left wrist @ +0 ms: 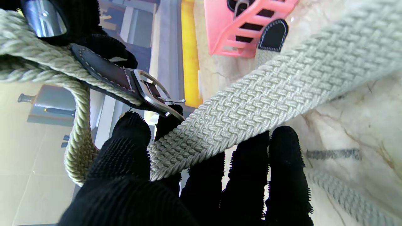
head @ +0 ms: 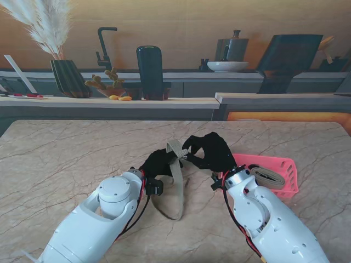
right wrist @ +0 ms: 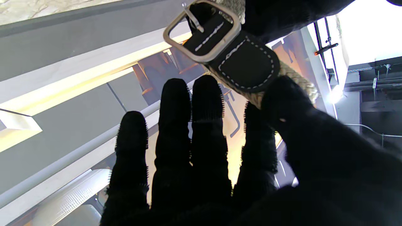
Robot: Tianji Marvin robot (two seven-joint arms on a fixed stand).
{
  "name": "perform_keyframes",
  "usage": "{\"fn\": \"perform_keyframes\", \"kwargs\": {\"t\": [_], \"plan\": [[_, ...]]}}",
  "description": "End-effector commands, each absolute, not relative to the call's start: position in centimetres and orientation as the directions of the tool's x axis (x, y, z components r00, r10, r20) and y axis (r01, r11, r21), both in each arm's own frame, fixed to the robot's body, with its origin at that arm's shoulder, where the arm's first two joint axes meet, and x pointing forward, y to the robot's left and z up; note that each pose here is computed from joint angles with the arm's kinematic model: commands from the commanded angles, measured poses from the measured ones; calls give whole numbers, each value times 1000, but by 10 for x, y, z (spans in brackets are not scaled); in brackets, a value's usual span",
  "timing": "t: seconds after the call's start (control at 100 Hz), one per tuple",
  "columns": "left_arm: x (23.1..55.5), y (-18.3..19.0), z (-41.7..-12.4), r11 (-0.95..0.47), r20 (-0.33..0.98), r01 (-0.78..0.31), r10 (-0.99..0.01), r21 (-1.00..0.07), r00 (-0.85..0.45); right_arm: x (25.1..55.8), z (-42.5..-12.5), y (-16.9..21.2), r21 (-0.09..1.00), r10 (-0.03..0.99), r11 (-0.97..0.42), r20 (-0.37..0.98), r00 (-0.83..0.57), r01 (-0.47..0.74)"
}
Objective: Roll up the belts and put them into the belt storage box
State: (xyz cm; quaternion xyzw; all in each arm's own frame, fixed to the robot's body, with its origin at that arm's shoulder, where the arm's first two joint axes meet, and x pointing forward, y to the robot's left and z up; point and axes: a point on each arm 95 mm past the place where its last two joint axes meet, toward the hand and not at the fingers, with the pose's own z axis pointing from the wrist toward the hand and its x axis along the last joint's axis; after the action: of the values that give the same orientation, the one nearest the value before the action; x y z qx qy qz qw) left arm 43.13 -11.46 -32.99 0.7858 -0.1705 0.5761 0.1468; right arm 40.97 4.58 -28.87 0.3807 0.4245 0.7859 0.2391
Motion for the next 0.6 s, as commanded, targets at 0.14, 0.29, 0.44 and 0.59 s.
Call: {"fn": "perform_keyframes", "kwargs": {"t": [0.14, 0.29, 0.44, 0.59], "plan": [[431, -109, -333, -917, 957, -399, -129, -16, 258, 408, -287, 46, 831, 696, -553, 420, -583, -63], [432, -106, -333, -909, 962, -417, -130, -19, 240, 409, -289, 44, 829, 706, -556, 432, -561, -61], [433, -103, -335, -901, 965, -431, -151, -46, 213, 409, -290, 43, 816, 705, -575, 459, -541, -58], [436, -101, -336, -887, 971, -449, -190, -107, 145, 409, -287, 43, 806, 701, -588, 467, -539, -66]]}}
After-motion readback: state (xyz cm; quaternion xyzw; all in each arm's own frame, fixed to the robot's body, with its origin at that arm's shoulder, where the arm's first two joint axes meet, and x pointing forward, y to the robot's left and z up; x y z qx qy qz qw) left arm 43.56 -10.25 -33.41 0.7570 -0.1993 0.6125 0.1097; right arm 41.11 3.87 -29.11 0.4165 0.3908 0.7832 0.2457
